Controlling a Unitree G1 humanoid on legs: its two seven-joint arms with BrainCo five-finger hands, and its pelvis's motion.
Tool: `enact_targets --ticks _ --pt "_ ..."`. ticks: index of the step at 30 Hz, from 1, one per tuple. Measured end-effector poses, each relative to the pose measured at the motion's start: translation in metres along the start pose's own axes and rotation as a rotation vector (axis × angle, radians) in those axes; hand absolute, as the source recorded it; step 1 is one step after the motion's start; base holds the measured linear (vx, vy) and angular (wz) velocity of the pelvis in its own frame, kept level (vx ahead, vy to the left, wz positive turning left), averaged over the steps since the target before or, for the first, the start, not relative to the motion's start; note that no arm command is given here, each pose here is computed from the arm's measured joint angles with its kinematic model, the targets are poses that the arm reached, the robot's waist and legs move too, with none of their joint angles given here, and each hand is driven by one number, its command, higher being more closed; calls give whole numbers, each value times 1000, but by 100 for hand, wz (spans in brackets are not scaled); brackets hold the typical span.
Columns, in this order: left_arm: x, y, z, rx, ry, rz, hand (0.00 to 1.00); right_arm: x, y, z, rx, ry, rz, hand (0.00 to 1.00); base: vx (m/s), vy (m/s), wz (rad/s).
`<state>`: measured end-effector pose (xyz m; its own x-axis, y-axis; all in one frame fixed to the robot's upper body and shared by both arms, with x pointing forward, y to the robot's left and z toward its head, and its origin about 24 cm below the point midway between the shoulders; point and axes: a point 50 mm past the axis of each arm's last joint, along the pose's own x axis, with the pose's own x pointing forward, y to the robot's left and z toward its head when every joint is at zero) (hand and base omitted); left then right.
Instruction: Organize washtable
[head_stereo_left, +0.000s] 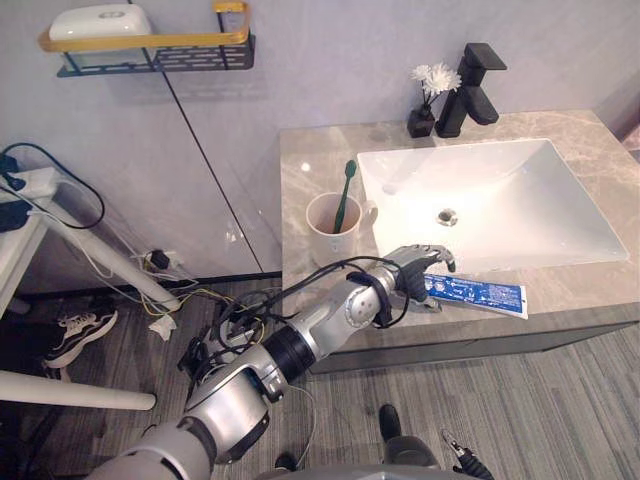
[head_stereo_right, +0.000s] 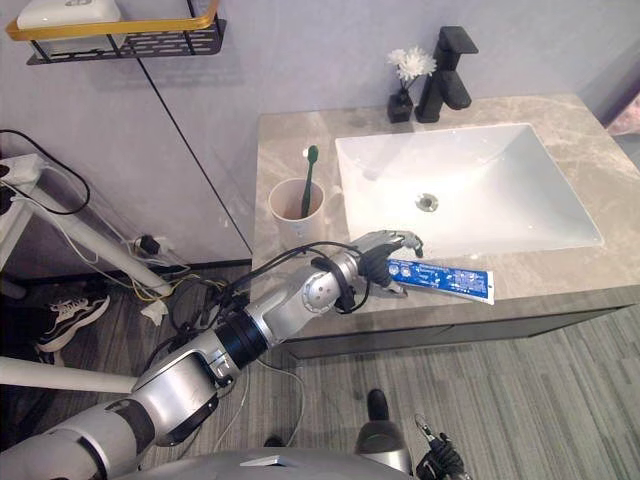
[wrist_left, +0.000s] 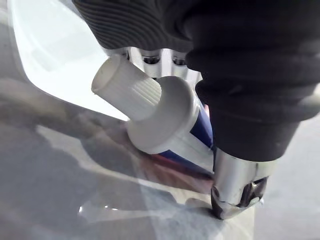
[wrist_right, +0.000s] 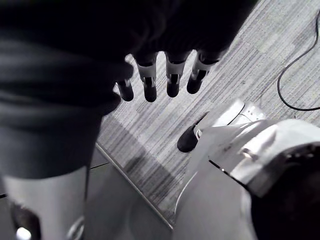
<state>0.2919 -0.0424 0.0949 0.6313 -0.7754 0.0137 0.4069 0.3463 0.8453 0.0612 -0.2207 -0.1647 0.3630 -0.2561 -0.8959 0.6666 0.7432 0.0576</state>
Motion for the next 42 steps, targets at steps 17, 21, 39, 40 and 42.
enact_targets --ticks 17,21,39,40,42 --pt "3 -14 12 -3 -39 -17 100 -3 6 3 -88 -34 39 0 0 0 0" --pt "5 -18 14 -8 -54 -28 100 -5 8 7 -116 -65 62 0 0 0 0" --pt "-24 -31 39 -148 -175 -25 100 -8 -6 12 -3 -106 34 0 -3 0 1" --pt "-26 -30 45 -152 -199 -19 100 -8 -7 13 1 -117 30 0 -21 2 7" --pt "-31 -24 62 -172 -286 1 100 -9 -3 18 37 -152 38 0 -4 -1 2"
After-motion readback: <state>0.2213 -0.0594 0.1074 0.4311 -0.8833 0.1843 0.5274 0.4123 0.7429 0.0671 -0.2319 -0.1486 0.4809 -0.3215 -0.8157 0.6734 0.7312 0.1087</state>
